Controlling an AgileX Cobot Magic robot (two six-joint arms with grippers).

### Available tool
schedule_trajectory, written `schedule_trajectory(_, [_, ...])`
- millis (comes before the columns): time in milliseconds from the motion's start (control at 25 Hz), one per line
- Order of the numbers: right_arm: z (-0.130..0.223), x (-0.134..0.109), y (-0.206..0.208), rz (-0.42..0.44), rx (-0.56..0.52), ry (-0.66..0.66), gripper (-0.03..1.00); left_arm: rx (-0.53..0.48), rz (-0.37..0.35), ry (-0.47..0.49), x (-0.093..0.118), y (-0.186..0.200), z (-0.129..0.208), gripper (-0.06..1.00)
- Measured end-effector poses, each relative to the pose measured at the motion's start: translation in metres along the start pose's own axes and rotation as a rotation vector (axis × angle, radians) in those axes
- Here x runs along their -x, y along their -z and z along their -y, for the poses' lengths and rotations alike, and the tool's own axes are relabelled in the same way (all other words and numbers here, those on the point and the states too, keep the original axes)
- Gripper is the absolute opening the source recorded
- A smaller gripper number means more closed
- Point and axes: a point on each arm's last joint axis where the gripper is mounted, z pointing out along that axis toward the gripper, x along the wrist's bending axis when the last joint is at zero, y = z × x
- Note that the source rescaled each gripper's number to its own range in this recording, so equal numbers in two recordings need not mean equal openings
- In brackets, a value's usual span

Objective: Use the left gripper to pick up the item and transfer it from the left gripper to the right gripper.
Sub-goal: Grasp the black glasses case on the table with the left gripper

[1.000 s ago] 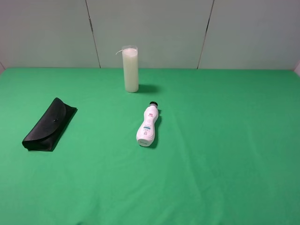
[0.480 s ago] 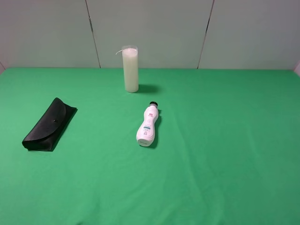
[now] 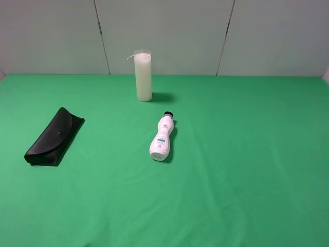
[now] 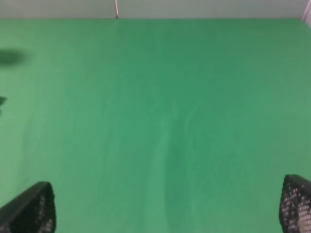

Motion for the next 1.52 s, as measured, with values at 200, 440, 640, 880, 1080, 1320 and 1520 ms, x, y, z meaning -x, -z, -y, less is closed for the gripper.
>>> schedule_trajectory(200, [0.000,0.000,0.000,0.000,0.000,0.000,1.00,0.001,0.000,0.000,0.000,0.000,0.000,0.92])
schedule_trajectory(440, [0.000,0.000,0.000,0.000,0.000,0.000,1.00,-0.011,0.001,0.000,-0.002,0.006,-0.015,0.92])
schedule_trajectory(640, [0.000,0.000,0.000,0.000,0.000,0.000,1.00,-0.097,0.014,0.003,-0.004,0.000,-0.039,0.92])
schedule_trajectory(880, [0.000,0.000,0.000,0.000,0.000,0.000,1.00,-0.216,0.029,0.006,-0.007,-0.018,-0.062,0.92])
schedule_trajectory(1080, [0.000,0.000,0.000,0.000,0.000,0.000,1.00,-0.266,0.033,0.016,-0.009,-0.034,-0.075,0.92])
schedule_trajectory(1320, [0.000,0.000,0.000,0.000,0.000,0.000,1.00,-0.356,0.036,0.058,-0.011,-0.060,-0.085,0.97])
schedule_trajectory(1520, [0.000,0.000,0.000,0.000,0.000,0.000,1.00,-0.444,0.042,0.062,-0.013,-0.088,-0.093,1.00])
